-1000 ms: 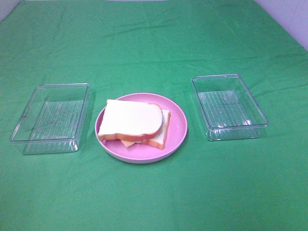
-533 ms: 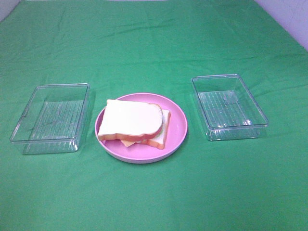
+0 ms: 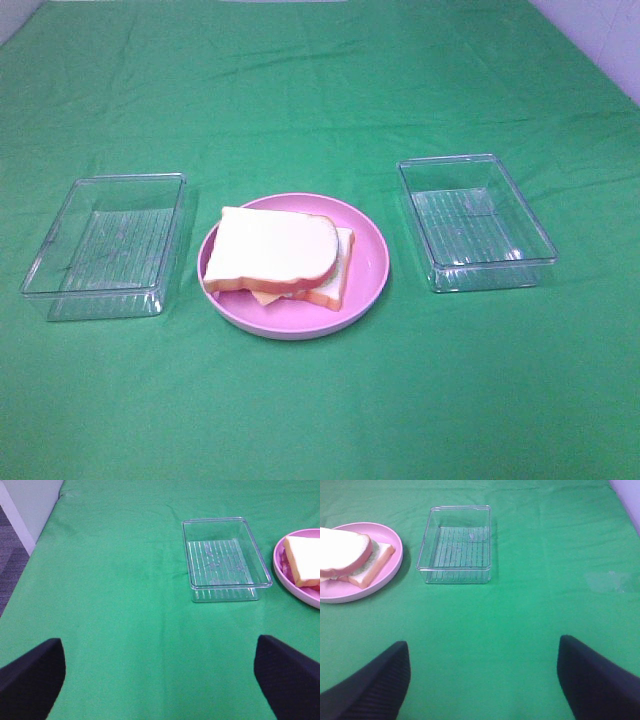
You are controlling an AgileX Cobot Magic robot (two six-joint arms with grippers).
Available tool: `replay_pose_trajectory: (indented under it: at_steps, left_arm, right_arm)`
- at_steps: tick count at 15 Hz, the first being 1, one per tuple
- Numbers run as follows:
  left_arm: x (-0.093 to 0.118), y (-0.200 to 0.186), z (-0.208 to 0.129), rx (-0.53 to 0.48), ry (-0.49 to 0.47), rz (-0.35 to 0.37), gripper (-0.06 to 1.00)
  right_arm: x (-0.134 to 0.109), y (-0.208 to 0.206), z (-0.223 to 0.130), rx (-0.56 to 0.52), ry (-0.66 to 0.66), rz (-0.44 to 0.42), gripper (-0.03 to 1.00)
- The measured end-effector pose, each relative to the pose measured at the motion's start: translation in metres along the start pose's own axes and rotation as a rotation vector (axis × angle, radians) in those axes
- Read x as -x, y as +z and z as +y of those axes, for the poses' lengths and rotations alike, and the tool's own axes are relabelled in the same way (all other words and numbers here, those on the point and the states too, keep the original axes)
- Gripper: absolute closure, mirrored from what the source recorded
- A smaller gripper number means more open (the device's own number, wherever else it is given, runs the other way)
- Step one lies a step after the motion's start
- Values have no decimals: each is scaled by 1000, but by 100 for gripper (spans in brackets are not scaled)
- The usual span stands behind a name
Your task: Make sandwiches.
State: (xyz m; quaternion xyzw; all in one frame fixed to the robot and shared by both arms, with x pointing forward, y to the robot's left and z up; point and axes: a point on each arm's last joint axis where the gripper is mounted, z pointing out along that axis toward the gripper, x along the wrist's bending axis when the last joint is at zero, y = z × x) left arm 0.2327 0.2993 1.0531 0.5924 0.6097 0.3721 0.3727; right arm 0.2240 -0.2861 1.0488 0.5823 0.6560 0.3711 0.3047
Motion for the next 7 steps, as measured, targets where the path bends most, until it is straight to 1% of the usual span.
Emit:
replay_pose_trajectory:
  at_steps: [7]
  left_arm:
    - [0, 0, 0, 1, 1, 0, -2]
  right_arm:
    - [0, 0, 0, 0, 0, 0, 21]
